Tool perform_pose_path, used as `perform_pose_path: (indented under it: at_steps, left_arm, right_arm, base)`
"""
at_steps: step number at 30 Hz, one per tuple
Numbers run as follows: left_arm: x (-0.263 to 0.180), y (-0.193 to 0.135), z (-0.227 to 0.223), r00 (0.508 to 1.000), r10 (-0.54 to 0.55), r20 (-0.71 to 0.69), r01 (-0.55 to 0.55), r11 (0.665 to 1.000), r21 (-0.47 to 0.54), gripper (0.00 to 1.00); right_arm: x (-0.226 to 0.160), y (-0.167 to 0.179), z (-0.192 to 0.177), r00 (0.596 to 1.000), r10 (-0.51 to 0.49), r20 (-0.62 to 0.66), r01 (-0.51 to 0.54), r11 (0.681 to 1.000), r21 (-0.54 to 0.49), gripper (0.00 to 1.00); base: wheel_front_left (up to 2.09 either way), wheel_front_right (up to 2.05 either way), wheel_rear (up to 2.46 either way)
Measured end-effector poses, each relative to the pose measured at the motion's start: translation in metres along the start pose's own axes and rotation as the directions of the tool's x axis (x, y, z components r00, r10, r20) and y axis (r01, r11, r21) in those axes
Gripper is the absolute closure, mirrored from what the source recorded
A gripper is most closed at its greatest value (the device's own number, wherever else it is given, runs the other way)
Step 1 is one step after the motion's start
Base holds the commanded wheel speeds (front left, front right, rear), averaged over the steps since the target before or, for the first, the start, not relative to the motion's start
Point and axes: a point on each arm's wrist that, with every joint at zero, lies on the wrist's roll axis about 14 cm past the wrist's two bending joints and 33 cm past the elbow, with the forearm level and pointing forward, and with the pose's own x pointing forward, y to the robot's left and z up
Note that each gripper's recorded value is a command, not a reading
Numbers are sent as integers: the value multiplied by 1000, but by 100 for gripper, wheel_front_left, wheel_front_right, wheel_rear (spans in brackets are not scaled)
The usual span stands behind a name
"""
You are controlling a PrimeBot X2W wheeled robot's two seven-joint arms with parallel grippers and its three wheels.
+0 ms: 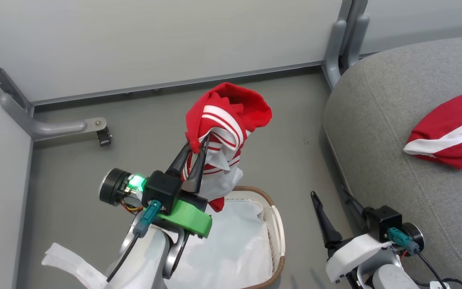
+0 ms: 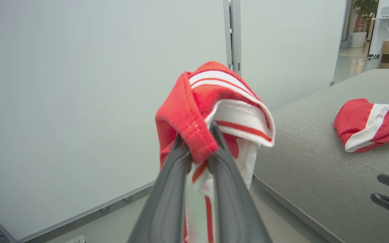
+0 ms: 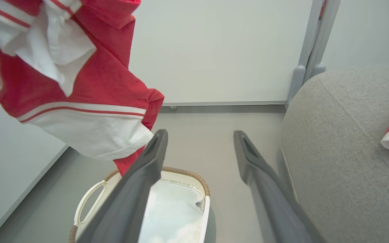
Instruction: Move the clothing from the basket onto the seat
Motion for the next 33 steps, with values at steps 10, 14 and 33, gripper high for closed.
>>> perform_pose_path:
  at_steps: [10, 14, 33]
  left_arm:
    - [2, -16, 28, 995, -47, 83, 48, 999, -13, 100]
    - [0, -23, 25, 995, -63, 78, 66, 997, -41, 100]
    - [-17, -50, 19, 991, -122, 51, 127, 986, -110, 100]
  right_arm:
    - [9, 43, 16, 989, 141, 45, -139, 989, -42, 0]
    - [23, 78, 33, 962, 257, 86, -251, 965, -78, 0]
    - [60, 133, 61, 890, 439, 124, -420, 895, -151, 69]
  base:
    - [0, 0, 0]
    - [0, 0, 0]
    - [0, 0, 0]
